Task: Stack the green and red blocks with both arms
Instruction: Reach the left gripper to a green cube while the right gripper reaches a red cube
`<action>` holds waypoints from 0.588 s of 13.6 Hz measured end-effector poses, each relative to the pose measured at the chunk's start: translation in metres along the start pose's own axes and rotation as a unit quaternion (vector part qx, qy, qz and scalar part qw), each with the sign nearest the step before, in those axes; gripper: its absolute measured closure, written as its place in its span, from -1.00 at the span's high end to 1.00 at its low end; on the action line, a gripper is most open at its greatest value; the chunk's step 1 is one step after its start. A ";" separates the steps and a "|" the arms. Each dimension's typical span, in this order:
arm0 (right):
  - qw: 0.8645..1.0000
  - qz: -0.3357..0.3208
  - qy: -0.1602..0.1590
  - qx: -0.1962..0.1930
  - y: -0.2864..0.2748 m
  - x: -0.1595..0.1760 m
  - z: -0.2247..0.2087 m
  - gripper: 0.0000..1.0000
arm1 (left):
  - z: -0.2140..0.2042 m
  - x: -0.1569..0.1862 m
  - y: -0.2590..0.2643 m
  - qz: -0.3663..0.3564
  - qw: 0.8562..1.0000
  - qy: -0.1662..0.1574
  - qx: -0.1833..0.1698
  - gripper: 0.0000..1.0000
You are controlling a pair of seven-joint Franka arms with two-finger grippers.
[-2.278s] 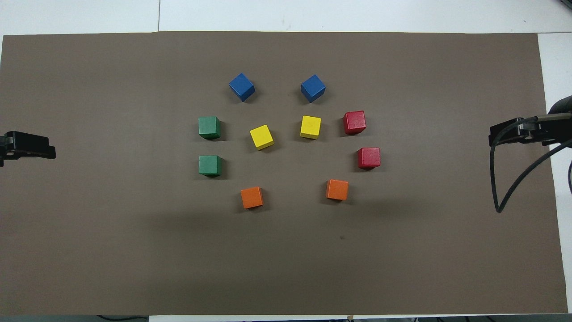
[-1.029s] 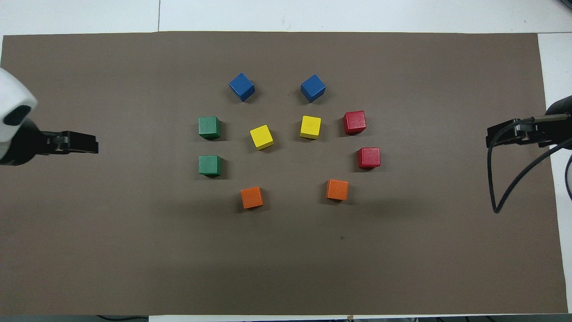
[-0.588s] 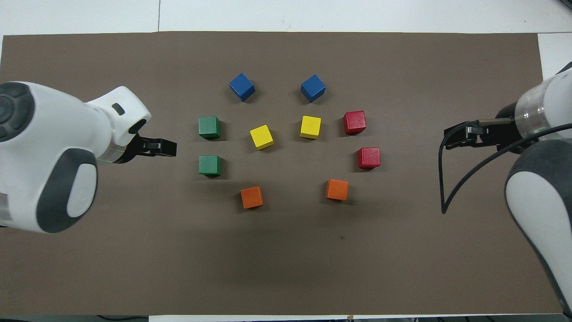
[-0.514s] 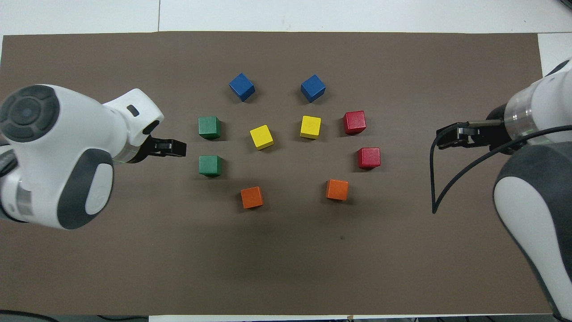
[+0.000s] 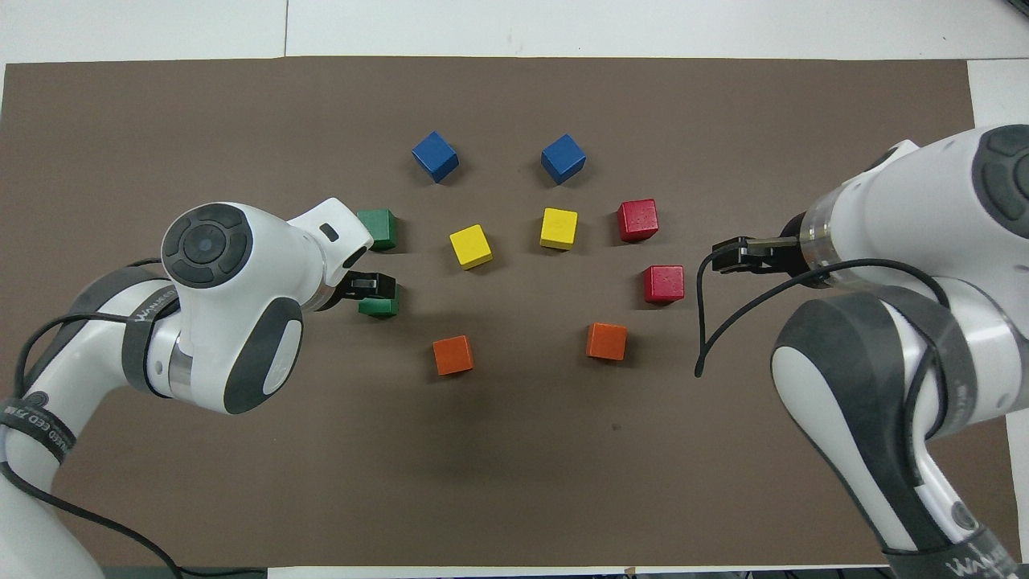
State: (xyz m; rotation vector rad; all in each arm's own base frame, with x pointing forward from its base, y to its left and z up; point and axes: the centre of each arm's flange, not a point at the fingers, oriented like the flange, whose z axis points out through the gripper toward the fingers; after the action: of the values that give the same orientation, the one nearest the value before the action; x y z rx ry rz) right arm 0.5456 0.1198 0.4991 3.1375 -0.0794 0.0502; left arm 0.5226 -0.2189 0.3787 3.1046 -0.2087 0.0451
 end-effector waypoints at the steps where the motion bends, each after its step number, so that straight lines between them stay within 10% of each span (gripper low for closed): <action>1: 1.000 0.000 0.000 0.001 -0.004 0.002 0.010 1.00 | 0.006 0.001 0.001 -0.002 1.000 -0.001 0.000 1.00; 8: 1.000 0.014 0.005 0.013 -0.026 0.030 0.093 0.97 | 0.053 0.006 0.017 -0.007 1.000 0.000 -0.002 1.00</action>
State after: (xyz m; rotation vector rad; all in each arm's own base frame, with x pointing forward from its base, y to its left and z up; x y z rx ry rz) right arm 0.5801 0.1443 0.4073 3.1619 -0.1235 0.0671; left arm 0.5275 -0.2382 0.3260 3.1025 -0.1866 0.0429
